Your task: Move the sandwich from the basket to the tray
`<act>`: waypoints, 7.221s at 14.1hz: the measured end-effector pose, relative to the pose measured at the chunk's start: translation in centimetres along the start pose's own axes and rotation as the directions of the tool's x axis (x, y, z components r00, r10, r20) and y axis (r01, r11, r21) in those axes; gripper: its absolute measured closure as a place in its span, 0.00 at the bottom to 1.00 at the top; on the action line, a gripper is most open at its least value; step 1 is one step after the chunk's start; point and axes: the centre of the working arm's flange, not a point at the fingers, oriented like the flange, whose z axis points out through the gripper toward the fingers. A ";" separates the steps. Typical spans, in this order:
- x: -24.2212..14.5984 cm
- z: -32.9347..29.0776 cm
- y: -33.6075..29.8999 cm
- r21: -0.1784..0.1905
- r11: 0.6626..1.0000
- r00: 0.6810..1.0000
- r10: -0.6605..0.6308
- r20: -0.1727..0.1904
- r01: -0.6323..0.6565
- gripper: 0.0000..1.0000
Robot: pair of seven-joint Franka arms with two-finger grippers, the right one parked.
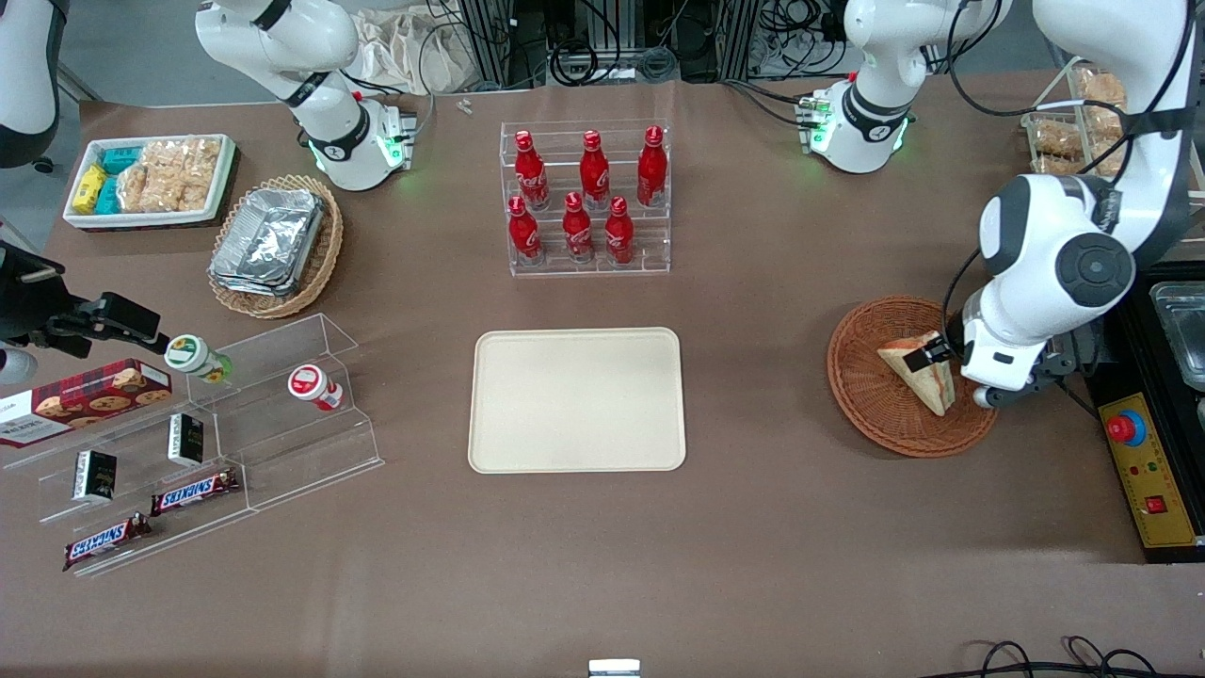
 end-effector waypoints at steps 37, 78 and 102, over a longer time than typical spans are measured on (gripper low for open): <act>-5.2 -21.5 17.8 -0.061 0.998 0.999 -0.013 0.042 0.015 0.80; -6.9 -12.0 27.3 -0.014 0.993 0.993 0.118 -0.024 -0.118 0.00; 0.6 -20.3 1.7 -0.002 0.968 0.967 0.253 -0.026 -0.253 0.00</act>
